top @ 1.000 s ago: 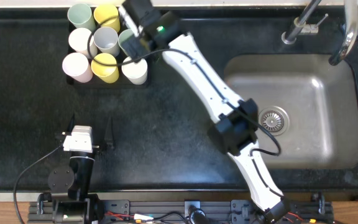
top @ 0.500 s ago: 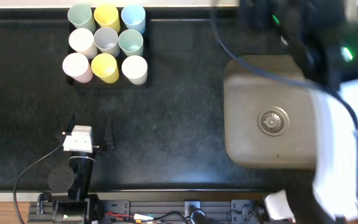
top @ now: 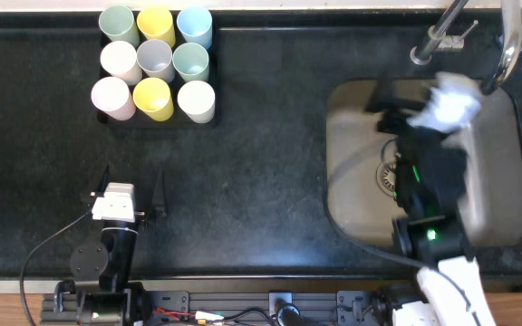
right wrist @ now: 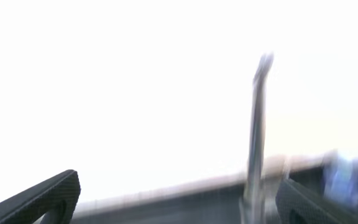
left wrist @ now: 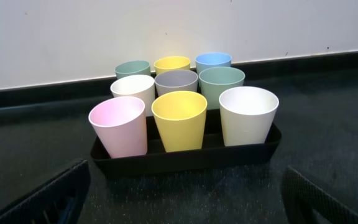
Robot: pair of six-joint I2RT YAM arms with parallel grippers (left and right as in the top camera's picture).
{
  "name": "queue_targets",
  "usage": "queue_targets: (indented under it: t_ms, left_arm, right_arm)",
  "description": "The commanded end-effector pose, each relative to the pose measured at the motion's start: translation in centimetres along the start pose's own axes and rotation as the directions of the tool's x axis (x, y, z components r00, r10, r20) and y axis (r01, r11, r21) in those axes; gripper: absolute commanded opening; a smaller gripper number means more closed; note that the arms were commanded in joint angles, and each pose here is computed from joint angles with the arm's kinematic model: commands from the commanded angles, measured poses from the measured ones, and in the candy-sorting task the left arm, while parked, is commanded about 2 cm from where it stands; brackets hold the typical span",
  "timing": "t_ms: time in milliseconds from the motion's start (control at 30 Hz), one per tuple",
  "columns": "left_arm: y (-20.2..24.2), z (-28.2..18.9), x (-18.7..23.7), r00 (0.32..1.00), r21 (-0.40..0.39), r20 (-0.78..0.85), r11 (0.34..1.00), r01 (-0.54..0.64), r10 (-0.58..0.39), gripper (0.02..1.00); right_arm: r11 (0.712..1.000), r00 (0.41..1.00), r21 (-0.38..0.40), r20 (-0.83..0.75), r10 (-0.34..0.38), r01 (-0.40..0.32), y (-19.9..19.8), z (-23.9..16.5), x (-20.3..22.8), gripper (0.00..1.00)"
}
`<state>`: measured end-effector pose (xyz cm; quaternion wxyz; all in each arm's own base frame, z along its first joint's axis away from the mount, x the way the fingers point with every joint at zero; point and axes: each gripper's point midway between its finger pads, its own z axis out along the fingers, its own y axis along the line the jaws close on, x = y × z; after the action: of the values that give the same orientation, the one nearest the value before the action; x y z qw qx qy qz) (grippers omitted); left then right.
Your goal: Store Cups
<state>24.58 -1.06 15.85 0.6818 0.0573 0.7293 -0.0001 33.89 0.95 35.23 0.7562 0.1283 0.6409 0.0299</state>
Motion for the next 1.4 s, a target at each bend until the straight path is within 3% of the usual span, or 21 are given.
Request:
queue_targets:
  t_ms: [33,133,367,500,700,1400]
  left_arm:
    - [0.2,-0.1,0.0,1.000,-0.011,0.002,1.000,-0.022,0.022,0.998]
    - [0.2,-0.1,0.0,1.000,-0.011,0.001,1.000,-0.021,0.021,0.998]
    - [0.2,-0.1,0.0,1.000,-0.011,0.001,1.000,-0.021,0.021,0.998]
    - [0.2,-0.1,0.0,1.000,-0.011,0.001,1.000,-0.022,0.022,0.998]
    - [0.2,-0.1,0.0,1.000,-0.011,0.002,1.000,-0.021,0.021,0.998]
    - [0.2,-0.1,0.0,1.000,-0.011,0.001,1.000,-0.022,0.022,0.998]
  right_arm:
    - [0.987,0.963,0.098,0.252,0.096,-0.124,-3.4,-2.7,-2.6,0.998]
    - [0.982,0.959,0.131,0.266,0.099,-0.138,-4.6,-3.4,-1.0,0.998]
    - [0.983,0.994,0.176,0.107,0.033,-0.052,-6.6,-4.6,7.1,0.998]
    - [0.980,0.997,0.196,0.081,0.018,-0.034,-7.9,-5.9,9.4,0.998]
    - [0.966,0.997,0.257,0.080,-0.001,-0.020,-10.4,-7.9,10.1,0.996]
    - [0.949,0.992,0.303,-0.114,-0.056,0.089,-12.7,-11.7,13.9,0.998]
